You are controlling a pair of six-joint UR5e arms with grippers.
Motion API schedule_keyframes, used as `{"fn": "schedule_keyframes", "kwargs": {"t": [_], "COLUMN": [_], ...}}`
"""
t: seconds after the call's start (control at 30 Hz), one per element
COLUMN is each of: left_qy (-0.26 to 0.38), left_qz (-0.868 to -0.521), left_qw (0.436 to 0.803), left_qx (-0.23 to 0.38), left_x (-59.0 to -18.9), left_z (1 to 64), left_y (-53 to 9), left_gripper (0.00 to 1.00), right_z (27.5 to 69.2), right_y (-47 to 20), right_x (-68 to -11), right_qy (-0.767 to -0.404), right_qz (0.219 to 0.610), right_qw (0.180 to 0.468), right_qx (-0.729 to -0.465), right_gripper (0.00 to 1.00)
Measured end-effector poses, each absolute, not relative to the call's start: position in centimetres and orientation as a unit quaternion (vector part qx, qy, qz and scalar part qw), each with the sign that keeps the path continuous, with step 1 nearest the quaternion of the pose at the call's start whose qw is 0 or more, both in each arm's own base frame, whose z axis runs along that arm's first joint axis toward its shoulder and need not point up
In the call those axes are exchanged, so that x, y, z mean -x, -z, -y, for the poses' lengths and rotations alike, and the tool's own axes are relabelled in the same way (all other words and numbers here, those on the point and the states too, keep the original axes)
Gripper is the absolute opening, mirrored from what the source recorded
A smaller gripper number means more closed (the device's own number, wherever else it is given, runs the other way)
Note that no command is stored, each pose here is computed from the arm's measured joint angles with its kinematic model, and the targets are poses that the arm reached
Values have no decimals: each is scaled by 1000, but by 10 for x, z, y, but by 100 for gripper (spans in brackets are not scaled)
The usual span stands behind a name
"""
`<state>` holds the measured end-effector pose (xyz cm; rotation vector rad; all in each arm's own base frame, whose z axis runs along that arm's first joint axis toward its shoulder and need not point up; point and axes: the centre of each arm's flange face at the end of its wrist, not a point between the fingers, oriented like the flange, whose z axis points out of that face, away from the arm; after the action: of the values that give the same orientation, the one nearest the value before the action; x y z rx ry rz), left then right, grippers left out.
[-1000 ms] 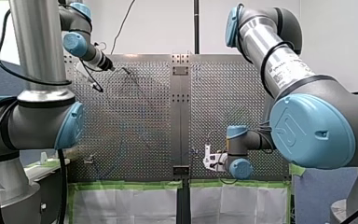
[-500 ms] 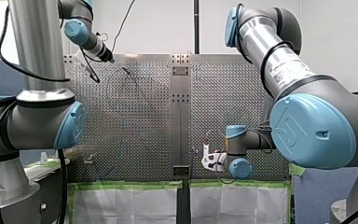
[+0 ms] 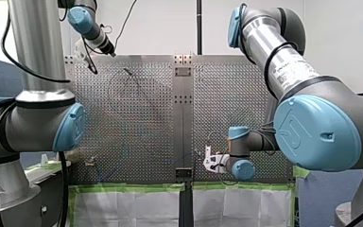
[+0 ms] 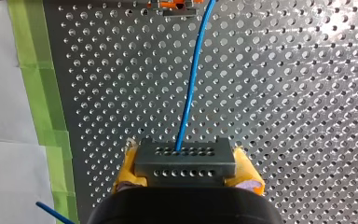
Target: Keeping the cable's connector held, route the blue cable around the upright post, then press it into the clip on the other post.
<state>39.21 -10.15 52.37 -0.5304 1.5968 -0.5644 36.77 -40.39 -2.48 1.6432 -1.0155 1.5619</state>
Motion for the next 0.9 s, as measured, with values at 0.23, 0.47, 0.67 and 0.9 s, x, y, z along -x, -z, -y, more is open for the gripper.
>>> {"fn": "schedule_keyframes", "kwargs": {"t": [0.23, 0.47, 0.67, 0.9], "left_qy": [236, 234, 218, 190], "left_qz": [-715, -733, -737, -733], "left_qw": [625, 615, 622, 639], "left_qx": [206, 174, 153, 132], "left_x": [-395, -398, -403, -414], "left_z": [113, 127, 133, 140], "left_y": [-535, -544, -557, -572], "left_gripper": [100, 100, 100, 100], "right_z": [405, 405, 405, 405], "right_y": [24, 24, 24, 24], "right_x": [-368, -369, -369, -369], "right_qy": [-596, -597, -600, -600], "right_qz": [386, 386, 385, 385], "right_qw": [323, 323, 319, 318], "right_qx": [-625, -624, -624, -625], "right_gripper": [0, 0, 0, 0]}}
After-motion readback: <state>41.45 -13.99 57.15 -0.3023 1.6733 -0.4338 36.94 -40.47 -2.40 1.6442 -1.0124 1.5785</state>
